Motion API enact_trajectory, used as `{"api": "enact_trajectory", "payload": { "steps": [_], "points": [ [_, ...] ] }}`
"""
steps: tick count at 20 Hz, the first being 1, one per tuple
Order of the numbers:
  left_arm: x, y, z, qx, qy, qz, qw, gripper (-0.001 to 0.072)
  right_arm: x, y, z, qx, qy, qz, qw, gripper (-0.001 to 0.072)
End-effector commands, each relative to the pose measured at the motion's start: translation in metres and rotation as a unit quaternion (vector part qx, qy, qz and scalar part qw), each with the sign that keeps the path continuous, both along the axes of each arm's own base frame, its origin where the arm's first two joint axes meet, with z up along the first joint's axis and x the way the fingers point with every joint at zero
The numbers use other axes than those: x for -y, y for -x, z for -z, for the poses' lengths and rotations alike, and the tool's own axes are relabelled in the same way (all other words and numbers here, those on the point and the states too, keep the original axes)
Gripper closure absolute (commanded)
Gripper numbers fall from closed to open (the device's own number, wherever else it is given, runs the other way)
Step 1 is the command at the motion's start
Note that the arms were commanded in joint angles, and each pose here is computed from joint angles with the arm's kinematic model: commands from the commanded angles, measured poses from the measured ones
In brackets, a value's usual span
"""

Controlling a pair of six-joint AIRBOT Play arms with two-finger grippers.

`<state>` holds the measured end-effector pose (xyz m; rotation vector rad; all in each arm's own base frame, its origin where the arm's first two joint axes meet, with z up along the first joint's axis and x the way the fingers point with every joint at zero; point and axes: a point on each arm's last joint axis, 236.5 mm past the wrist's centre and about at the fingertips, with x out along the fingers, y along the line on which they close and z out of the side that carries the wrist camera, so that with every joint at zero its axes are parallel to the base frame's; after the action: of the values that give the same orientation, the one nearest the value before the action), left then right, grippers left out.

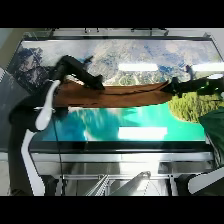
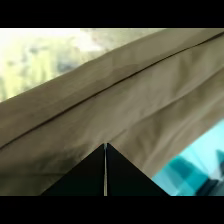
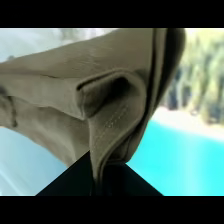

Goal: Fold the shirts.

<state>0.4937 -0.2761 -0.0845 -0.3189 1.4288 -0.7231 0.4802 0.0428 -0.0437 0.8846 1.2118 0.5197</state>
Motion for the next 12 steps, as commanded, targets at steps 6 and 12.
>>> {"api": "enact_trajectory", "payload": {
  "steps": [6,12],
  "points": [
    [0.098,0.045,0.04,0.026,-0.033,0.059,0.997,0.0696,0.018,0.019,-0.111,0.096,-0.011,-0.035,0.995,0.0696],
    [0.136,0.056,0.023,0.023,0.015,0.051,0.998,0.0689,-0.025,0.029,-0.183,0.172,-0.069,-0.069,0.98,0.0696]
  ]
}}
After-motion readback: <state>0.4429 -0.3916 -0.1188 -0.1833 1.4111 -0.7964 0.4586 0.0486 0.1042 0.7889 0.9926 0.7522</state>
